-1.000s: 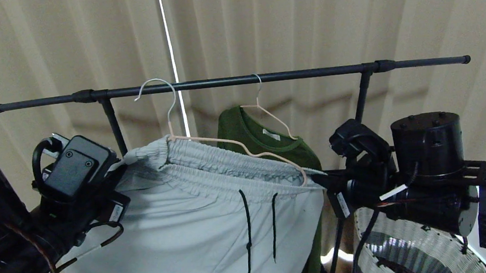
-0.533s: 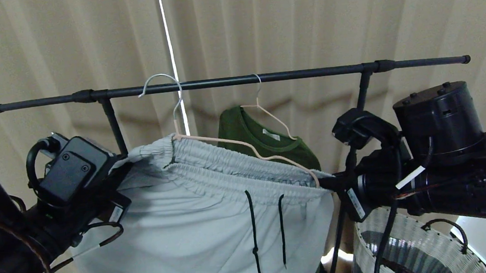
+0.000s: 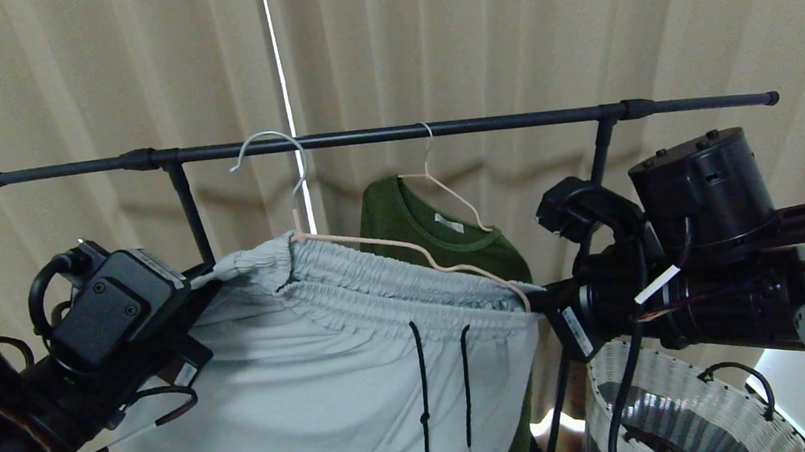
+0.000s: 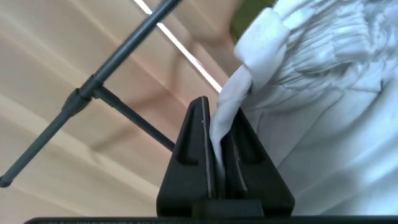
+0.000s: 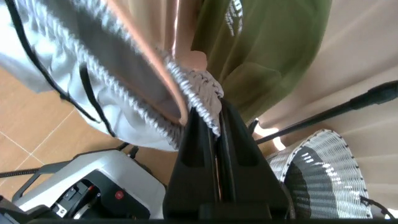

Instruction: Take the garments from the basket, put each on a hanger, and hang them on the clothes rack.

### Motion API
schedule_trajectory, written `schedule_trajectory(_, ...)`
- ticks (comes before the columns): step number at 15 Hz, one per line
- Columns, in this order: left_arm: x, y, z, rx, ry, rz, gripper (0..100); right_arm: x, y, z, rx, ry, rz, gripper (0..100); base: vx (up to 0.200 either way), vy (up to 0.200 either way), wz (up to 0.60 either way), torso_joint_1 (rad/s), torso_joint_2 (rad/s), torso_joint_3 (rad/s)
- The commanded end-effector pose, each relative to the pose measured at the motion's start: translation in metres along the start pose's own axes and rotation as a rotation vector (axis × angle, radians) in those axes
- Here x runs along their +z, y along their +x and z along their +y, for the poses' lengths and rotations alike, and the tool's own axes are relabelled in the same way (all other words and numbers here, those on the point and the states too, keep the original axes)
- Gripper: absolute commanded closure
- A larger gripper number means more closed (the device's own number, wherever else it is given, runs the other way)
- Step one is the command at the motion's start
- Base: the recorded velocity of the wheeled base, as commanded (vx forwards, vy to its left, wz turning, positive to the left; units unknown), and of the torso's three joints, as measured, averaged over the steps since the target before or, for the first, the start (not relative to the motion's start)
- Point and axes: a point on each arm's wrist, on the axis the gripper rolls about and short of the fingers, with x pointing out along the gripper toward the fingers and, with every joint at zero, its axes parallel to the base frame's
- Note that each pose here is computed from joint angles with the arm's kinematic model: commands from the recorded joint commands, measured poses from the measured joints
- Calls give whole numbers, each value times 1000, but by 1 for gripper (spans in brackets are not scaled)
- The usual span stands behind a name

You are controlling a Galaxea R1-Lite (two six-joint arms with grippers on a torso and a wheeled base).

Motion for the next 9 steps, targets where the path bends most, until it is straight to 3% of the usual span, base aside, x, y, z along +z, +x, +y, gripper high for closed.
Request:
schedule_trajectory(1,-11,-4,8,27,41,35,100,7,-3,-8,-20,20,-29,100,0,0,0,0,0,0)
schedule_trajectory(4,-21,-7,11,19,92,54,100,13,-9,-10,-22,26,-61,100,0,0,0,0,0,0)
schedule_trajectory(7,-21,-8,7,13,88,42,100,15,-8,-9,-12,32,-84,100,0,0,0,0,0,0)
schedule_trajectory(9,-18,-5,8,20,53,32,100,11,-5,-3,9,30,-86,100,0,0,0,0,0,0)
